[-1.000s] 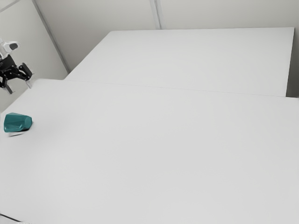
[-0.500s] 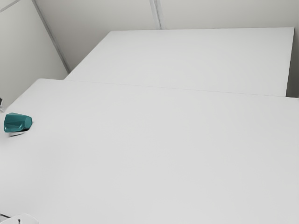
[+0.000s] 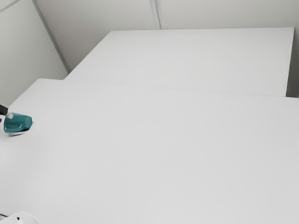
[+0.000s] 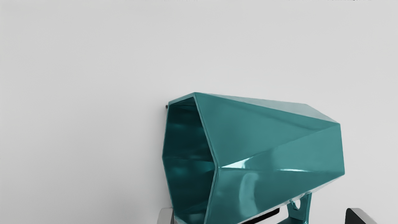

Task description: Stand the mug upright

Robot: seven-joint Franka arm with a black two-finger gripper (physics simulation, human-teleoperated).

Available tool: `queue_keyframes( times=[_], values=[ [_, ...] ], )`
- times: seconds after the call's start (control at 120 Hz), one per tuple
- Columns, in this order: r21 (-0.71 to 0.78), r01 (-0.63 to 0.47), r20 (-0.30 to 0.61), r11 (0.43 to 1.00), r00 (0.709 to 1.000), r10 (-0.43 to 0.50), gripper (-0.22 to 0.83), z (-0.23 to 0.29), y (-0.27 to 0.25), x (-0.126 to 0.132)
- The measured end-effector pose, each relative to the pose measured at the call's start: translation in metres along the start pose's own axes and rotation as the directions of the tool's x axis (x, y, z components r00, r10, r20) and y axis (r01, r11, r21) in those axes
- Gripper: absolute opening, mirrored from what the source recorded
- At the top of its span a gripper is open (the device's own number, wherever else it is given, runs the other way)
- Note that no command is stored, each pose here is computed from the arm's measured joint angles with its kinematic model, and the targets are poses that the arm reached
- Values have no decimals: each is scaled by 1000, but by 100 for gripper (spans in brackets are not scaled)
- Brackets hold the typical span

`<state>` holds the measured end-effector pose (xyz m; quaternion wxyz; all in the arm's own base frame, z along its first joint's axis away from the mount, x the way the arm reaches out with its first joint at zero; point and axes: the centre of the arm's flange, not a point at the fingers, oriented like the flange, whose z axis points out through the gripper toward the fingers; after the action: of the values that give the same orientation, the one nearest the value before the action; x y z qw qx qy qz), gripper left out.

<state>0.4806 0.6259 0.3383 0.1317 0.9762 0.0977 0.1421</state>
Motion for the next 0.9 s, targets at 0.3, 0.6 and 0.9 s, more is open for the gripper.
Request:
queue_keyframes(
  times=[0.3, 0.6, 0.9],
  values=[
    [-11, -103, -93, 995, 990, 102, 62, 28, -15, 1],
    [-30, -155, -156, 987, 976, 149, 61, 41, -24, -2],
    [-105, -172, -217, 980, 965, 146, 61, 51, -22, -4]
  ],
)
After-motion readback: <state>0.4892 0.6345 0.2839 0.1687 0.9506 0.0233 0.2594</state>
